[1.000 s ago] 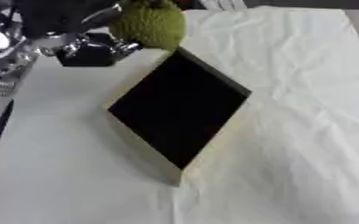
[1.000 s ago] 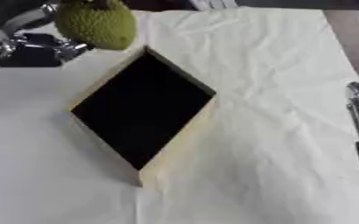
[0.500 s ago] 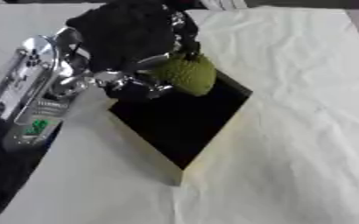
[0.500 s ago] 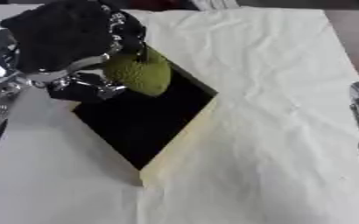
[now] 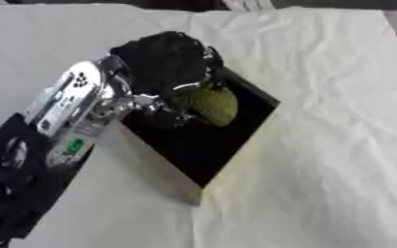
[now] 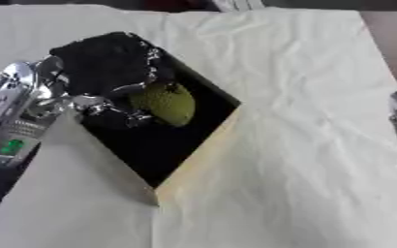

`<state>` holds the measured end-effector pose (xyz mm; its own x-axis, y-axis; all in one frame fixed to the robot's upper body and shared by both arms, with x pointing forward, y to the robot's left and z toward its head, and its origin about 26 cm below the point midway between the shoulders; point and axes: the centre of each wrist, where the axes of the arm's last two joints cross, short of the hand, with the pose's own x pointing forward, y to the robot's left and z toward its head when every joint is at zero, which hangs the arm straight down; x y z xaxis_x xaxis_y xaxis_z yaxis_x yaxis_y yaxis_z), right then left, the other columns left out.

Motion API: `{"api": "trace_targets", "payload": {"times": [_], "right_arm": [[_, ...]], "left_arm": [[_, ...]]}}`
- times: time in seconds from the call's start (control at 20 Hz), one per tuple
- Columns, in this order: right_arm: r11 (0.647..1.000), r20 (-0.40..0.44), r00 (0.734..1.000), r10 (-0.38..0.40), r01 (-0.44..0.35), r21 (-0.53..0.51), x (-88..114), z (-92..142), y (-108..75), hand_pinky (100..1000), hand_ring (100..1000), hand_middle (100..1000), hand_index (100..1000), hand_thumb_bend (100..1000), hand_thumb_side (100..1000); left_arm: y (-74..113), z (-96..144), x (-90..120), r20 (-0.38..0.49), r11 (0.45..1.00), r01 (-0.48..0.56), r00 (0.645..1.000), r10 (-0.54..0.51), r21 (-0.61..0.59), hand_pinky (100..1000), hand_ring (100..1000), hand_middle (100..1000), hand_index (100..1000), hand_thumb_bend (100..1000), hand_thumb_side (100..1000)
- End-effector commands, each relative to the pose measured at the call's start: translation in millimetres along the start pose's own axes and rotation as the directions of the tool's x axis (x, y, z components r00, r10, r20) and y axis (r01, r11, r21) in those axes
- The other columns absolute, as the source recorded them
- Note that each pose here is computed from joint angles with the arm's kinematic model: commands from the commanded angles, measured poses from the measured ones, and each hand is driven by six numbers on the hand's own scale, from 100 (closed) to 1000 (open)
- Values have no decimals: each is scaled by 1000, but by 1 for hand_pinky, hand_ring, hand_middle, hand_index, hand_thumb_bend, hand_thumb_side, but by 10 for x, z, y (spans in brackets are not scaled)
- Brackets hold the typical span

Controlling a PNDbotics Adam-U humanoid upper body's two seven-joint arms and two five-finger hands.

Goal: Pick up objects on the table and place them in the box.

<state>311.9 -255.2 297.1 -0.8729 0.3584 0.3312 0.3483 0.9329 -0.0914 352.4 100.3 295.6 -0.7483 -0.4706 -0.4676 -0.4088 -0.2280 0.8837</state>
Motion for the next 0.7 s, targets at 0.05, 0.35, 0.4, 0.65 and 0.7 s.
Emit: {"api": "trace_targets", "payload": {"times": [0.05,0.35,0.4,0.65,0.7], "right_arm": [[1000,36,999,2,-2,-9,68,-56,-33,841,773,771,885,304,715],[1000,34,999,5,-5,-10,65,-53,-37,842,773,770,885,302,716],[1000,33,999,6,-6,-11,64,-52,-39,842,773,770,885,302,716],[1000,34,999,8,-8,-14,64,-55,-46,841,773,770,885,302,716],[1000,34,999,9,-8,-15,64,-55,-47,841,773,770,885,303,715]], "left_arm": [[45,8,-19,6,1000,2,1000,-2,-11,644,602,593,762,356,234],[74,59,-45,3,1000,-1,1000,1,-24,868,872,867,956,558,597],[98,84,-58,-9,1000,4,1000,-4,-9,868,877,865,952,581,644],[252,261,-137,-90,993,19,996,-8,116,834,842,827,934,536,660],[289,310,-157,-110,989,20,994,-4,149,815,822,805,920,480,651]]}}
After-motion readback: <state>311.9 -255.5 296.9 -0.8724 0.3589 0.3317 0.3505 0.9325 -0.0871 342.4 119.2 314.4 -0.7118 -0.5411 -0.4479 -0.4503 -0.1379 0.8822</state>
